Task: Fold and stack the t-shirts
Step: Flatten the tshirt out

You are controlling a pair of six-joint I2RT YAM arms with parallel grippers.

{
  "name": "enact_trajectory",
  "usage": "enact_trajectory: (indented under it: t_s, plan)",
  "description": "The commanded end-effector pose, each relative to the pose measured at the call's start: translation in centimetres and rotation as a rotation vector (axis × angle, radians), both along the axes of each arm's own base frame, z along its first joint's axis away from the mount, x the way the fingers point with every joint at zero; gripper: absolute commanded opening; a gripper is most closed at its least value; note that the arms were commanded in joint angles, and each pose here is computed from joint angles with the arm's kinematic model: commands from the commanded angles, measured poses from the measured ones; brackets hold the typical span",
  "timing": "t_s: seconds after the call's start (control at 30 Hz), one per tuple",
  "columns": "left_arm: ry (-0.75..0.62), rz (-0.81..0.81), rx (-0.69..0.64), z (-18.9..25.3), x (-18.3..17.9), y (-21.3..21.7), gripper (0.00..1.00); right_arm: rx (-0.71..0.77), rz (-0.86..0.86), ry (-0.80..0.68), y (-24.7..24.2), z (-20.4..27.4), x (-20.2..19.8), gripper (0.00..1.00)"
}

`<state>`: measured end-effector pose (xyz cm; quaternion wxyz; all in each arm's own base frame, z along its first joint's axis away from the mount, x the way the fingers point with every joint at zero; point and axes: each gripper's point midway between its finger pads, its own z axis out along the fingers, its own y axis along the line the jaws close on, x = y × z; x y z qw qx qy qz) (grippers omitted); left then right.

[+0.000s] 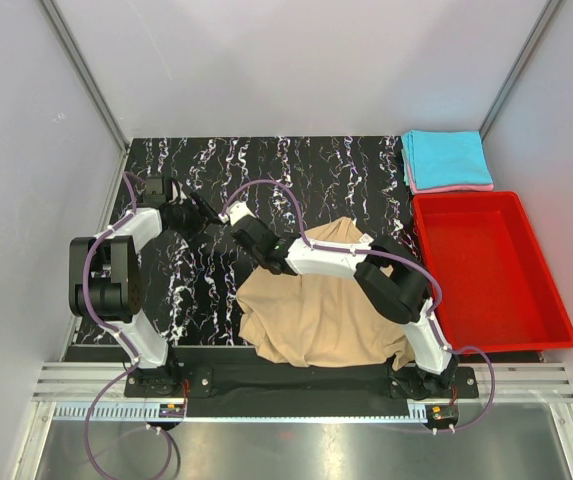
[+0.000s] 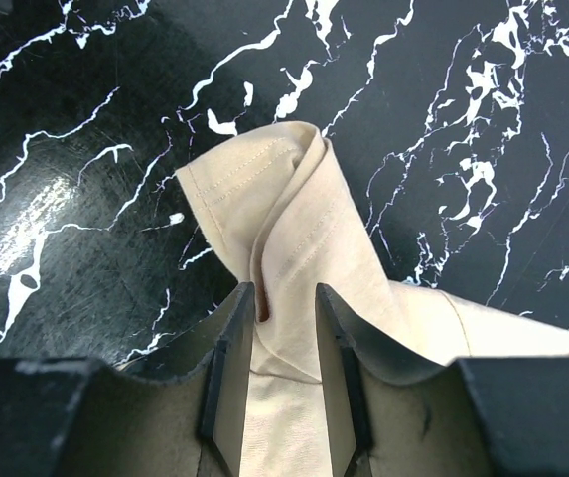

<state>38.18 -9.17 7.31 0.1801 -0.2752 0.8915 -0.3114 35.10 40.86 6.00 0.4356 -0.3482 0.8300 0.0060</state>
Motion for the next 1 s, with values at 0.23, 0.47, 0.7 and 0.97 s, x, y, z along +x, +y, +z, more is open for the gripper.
enact_trajectory:
  t_s: [0.23,0.47,0.7,0.97]
  plan:
    - [-0.068,-0.008,-0.026,1.7,0.9,-0.2,0.68,0.053,0.019,0.017,1.1,1.2,-0.7,0.38]
    - [-0.063,-0.007,-0.03,1.6,0.8,-0.2,0.68,0.047,0.007,0.013,0.9,1.1,-0.7,0.28]
    - [-0.064,-0.015,-0.023,1.4,0.7,-0.4,0.68,0.055,0.003,0.0,0.8,2.1,-0.6,0.11]
    - [-0.073,-0.115,0.159,2.5,-1.2,-1.7,0.68,0.084,-0.12,-0.071,-6.0,11.0,3.4,0.0]
